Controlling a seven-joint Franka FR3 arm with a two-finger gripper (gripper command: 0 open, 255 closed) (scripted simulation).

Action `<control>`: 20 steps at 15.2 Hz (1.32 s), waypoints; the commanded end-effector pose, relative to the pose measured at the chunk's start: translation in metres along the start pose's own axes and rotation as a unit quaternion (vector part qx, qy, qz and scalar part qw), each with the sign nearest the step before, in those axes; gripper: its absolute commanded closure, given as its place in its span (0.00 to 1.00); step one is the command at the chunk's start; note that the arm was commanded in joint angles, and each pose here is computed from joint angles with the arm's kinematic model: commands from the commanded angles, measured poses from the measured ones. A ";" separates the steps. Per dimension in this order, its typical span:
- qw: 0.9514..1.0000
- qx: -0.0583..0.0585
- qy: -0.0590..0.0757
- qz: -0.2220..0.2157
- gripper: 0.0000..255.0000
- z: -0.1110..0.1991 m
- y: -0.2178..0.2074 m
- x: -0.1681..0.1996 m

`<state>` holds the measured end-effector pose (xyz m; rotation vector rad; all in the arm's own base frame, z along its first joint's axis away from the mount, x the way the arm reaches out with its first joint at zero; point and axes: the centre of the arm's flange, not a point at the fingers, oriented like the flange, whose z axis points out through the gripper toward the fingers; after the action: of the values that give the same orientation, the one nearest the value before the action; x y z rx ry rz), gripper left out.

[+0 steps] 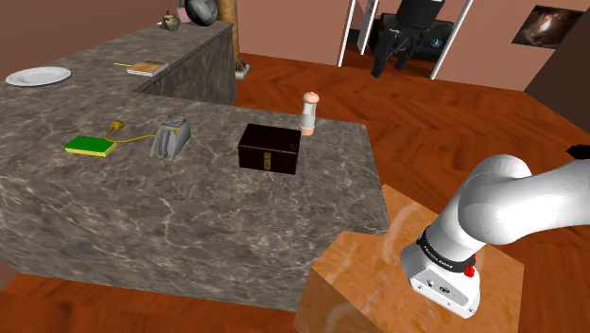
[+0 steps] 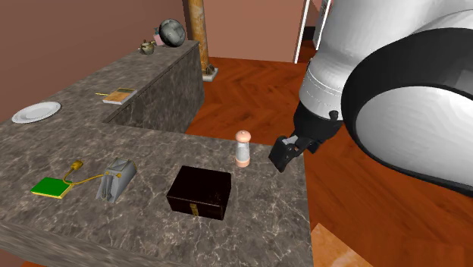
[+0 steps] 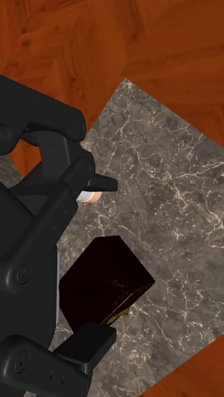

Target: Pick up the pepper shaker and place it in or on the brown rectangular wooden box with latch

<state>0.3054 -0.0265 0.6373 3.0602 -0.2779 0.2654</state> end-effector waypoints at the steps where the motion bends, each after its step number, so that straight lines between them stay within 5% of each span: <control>1: 1.000 0.000 0.000 0.000 0.00 0.000 0.000 0.000; 20: 0.997 0.048 -0.059 0.012 0.00 0.157 0.078 0.204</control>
<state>0.5068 -0.1440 0.5285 3.1699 -0.3151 0.1109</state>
